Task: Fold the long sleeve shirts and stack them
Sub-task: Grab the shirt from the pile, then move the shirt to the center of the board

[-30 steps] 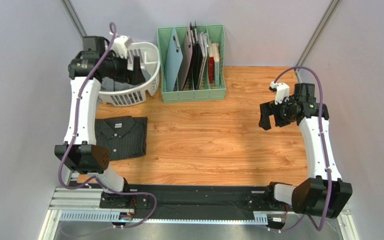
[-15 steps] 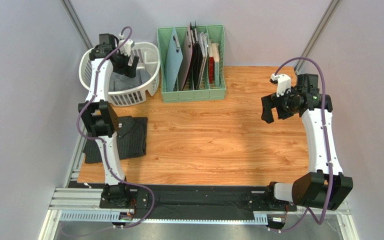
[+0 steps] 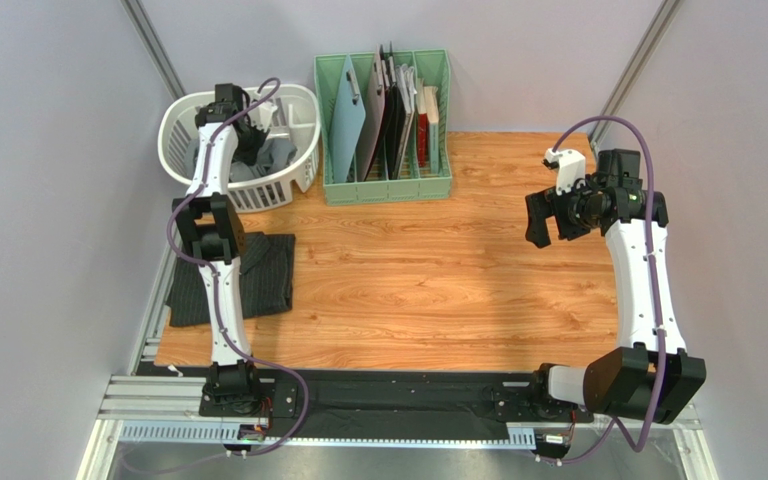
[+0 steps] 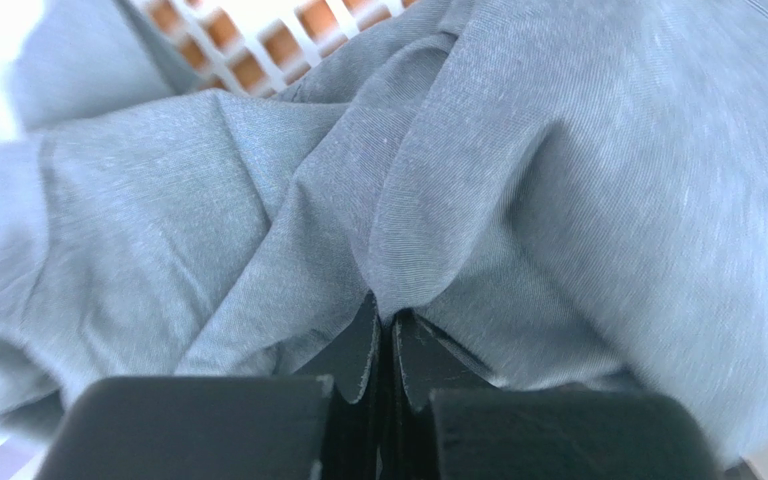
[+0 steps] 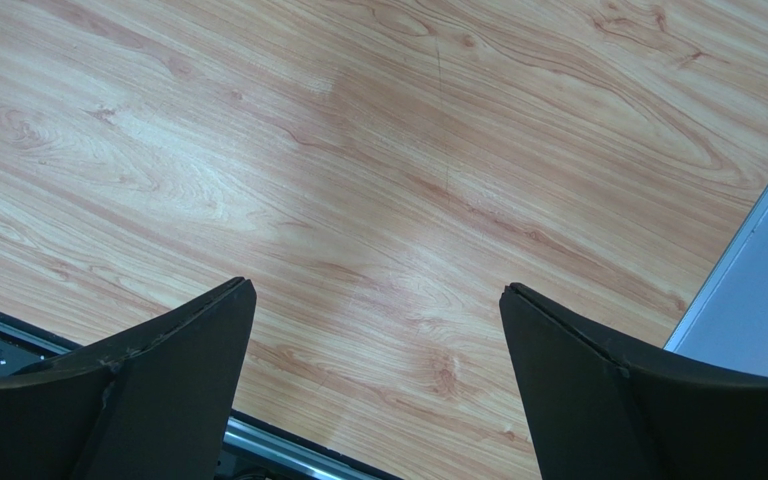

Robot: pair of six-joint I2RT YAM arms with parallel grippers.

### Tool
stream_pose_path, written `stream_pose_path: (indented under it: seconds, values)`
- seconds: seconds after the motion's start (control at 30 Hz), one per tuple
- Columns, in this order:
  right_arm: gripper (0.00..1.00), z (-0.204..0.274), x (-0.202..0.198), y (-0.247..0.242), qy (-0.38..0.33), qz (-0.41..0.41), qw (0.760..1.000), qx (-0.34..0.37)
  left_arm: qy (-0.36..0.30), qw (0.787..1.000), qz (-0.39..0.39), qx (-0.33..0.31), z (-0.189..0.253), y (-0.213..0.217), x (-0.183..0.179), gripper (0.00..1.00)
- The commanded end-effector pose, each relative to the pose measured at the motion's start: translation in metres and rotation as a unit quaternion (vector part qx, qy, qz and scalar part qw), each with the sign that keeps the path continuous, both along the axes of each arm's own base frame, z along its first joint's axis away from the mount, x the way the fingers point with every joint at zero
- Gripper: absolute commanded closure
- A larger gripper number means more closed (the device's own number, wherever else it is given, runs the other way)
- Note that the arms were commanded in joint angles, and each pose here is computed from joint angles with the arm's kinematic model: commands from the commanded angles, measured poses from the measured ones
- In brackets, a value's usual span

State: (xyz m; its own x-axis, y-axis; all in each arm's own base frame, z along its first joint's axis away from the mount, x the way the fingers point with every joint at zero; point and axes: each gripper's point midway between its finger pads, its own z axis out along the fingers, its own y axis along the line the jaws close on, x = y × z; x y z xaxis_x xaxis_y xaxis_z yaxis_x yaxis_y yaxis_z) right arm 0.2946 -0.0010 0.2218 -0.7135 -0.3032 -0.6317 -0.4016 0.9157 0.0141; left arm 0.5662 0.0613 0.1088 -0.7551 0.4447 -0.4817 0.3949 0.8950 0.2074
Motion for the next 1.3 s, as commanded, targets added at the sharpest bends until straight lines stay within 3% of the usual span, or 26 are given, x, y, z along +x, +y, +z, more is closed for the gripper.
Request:
stream_pose_path:
  seconds: [0.0, 0.07, 0.17, 0.23, 0.33, 0.47, 0.57, 0.6, 0.67, 0.77, 0.8, 0.9, 0.97, 1.0, 1.03, 1.07, 1.1, 1.13, 1.17, 1.2, 1.23, 1.27]
  values:
    - [0.0, 0.01, -0.002, 0.001, -0.024, -0.003, 1.0, 0.002, -0.208, 0.977, 0.008, -0.043, 0.185, -0.016, 0.003, 1.0]
    - [0.0, 0.007, -0.004, 0.003, -0.019, -0.007, 1.0, 0.01, -0.286, 0.955, -0.022, -0.074, 0.263, -0.035, -0.021, 1.0]
    - [0.0, 0.005, -0.006, 0.008, -0.016, -0.006, 1.0, 0.025, -0.361, 0.924, -0.076, -0.106, 0.346, -0.075, -0.066, 1.0]
    - [0.0, 0.005, -0.006, 0.01, -0.015, -0.008, 0.999, 0.034, -0.378, 0.912, -0.116, -0.108, 0.372, -0.104, -0.094, 1.0]
    - [0.0, 0.006, -0.004, 0.014, -0.017, -0.013, 0.999, 0.048, -0.42, 0.876, -0.197, -0.129, 0.422, -0.169, -0.159, 1.0]
    - [0.0, 0.009, 0.001, 0.019, -0.02, -0.017, 0.997, 0.068, -0.469, 0.806, -0.292, -0.21, 0.483, -0.235, -0.253, 1.0]
    - [0.0, 0.011, 0.005, 0.02, -0.018, -0.026, 0.996, 0.082, -0.452, 0.77, -0.347, -0.288, 0.498, -0.267, -0.298, 1.0]
    - [0.0, 0.011, 0.005, 0.019, -0.017, -0.029, 0.996, 0.085, -0.416, 0.757, -0.381, -0.329, 0.492, -0.288, -0.316, 1.0]
    - [0.0, 0.014, 0.007, 0.018, -0.018, -0.037, 0.995, 0.093, -0.367, 0.744, -0.427, -0.36, 0.476, -0.318, -0.339, 1.0]
    - [0.0, 0.016, 0.007, 0.013, -0.019, -0.048, 0.994, 0.097, -0.29, 0.739, -0.474, -0.381, 0.437, -0.358, -0.347, 1.0]
    - [0.0, 0.016, 0.006, 0.011, -0.02, -0.053, 0.994, 0.097, -0.262, 0.729, -0.484, -0.407, 0.433, -0.368, -0.351, 1.0]
    - [0.0, 0.017, 0.003, 0.006, -0.022, -0.061, 0.993, 0.095, -0.196, 0.726, -0.488, -0.444, 0.414, -0.397, -0.335, 1.0]
    - [0.0, 0.016, -0.003, 0.004, -0.021, -0.063, 0.994, 0.088, -0.13, 0.751, -0.481, -0.433, 0.368, -0.415, -0.315, 0.87]
    - [0.0, 0.015, -0.005, 0.002, -0.022, -0.057, 0.995, 0.078, -0.122, 0.772, -0.469, -0.411, 0.35, -0.418, -0.305, 0.75]
    - [0.0, 0.016, -0.009, 0.002, -0.027, -0.054, 0.996, 0.072, -0.115, 0.786, -0.474, -0.38, 0.332, -0.421, -0.304, 0.44]
    - [0.0, 0.014, -0.013, 0.0, -0.022, -0.055, 0.996, 0.064, -0.069, 0.798, -0.511, -0.312, 0.287, -0.428, -0.317, 0.33]
    - [0.0, 0.012, -0.017, -0.001, -0.02, -0.046, 0.997, 0.057, -0.07, 0.819, -0.505, -0.262, 0.27, -0.425, -0.312, 0.21]
    - [0.0, 0.012, -0.02, -0.001, -0.019, -0.041, 0.998, 0.053, -0.052, 0.825, -0.51, -0.24, 0.256, -0.422, -0.316, 0.01]
    - [0.0, 0.012, -0.026, 0.002, -0.016, -0.031, 0.998, 0.053, -0.041, 0.835, -0.495, -0.235, 0.25, -0.409, -0.309, 0.01]
    - [0.0, 0.012, -0.029, 0.002, -0.02, -0.013, 0.999, 0.043, 0.009, 0.84, -0.478, -0.257, 0.224, -0.401, -0.309, 0.01]
    - [0.0, 0.012, -0.032, 0.003, -0.019, -0.005, 0.999, 0.041, -0.005, 0.843, -0.455, -0.287, 0.239, -0.381, -0.308, 0.01]
    - [0.0, 0.011, -0.036, 0.005, -0.019, 0.005, 0.999, 0.038, -0.025, 0.86, -0.396, -0.321, 0.241, -0.355, -0.273, 0.01]
